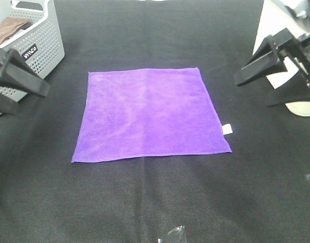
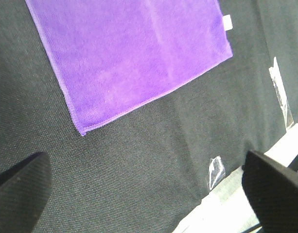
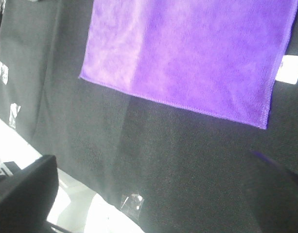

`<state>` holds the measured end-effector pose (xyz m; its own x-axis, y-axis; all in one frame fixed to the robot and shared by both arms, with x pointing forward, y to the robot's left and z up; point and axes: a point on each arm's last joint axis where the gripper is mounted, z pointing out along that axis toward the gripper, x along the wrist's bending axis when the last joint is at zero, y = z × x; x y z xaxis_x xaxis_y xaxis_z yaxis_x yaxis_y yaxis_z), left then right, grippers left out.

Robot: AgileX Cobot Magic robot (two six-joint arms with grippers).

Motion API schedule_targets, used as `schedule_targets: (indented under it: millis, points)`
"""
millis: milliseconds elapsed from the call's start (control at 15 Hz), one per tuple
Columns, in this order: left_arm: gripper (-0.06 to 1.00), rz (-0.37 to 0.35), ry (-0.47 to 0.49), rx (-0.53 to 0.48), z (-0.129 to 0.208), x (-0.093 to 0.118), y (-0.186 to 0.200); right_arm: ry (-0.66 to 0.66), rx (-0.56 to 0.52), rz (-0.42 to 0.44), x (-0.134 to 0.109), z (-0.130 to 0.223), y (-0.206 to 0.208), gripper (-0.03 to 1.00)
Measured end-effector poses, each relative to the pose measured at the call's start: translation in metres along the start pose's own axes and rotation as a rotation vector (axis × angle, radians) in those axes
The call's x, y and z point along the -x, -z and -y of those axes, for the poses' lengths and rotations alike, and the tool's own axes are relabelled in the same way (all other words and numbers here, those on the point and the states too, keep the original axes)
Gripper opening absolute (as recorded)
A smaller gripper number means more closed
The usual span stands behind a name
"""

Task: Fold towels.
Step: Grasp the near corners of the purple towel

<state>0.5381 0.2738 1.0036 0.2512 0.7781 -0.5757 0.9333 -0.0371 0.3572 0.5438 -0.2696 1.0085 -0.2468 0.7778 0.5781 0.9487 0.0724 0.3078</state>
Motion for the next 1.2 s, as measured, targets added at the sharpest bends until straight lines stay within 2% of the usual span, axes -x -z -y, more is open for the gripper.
schedule_targets:
  millis: [200, 467, 667, 733, 800, 1000, 1200]
  points:
    - [0.99, -0.001, 0.03, -0.034, 0.0, -0.012, -0.013, -0.039, -0.035, -0.01, 0.009, 0.0, -0.011, 0.96]
    - [0.99, 0.005, 0.101, -0.104, -0.014, -0.047, -0.05, -0.134, -0.111, -0.007, 0.045, -0.007, -0.05, 0.96]
    - [0.99, 0.033, 0.149, -0.135, -0.026, -0.069, -0.08, -0.152, -0.139, -0.01, 0.069, -0.022, -0.073, 0.96]
    - [0.98, 0.047, 0.153, -0.175, -0.027, -0.073, -0.099, -0.163, -0.151, -0.01, 0.075, -0.022, -0.081, 0.96]
    - [0.98, 0.047, 0.153, -0.175, -0.027, -0.073, -0.099, -0.163, -0.151, -0.01, 0.075, -0.022, -0.081, 0.96]
    - [0.98, 0.056, 0.168, -0.238, -0.02, -0.079, -0.127, -0.179, -0.174, 0.015, 0.096, -0.016, -0.103, 0.95]
    - [0.98, 0.073, 0.184, -0.251, -0.02, -0.082, -0.132, -0.186, -0.169, 0.02, 0.105, -0.019, -0.112, 0.94]
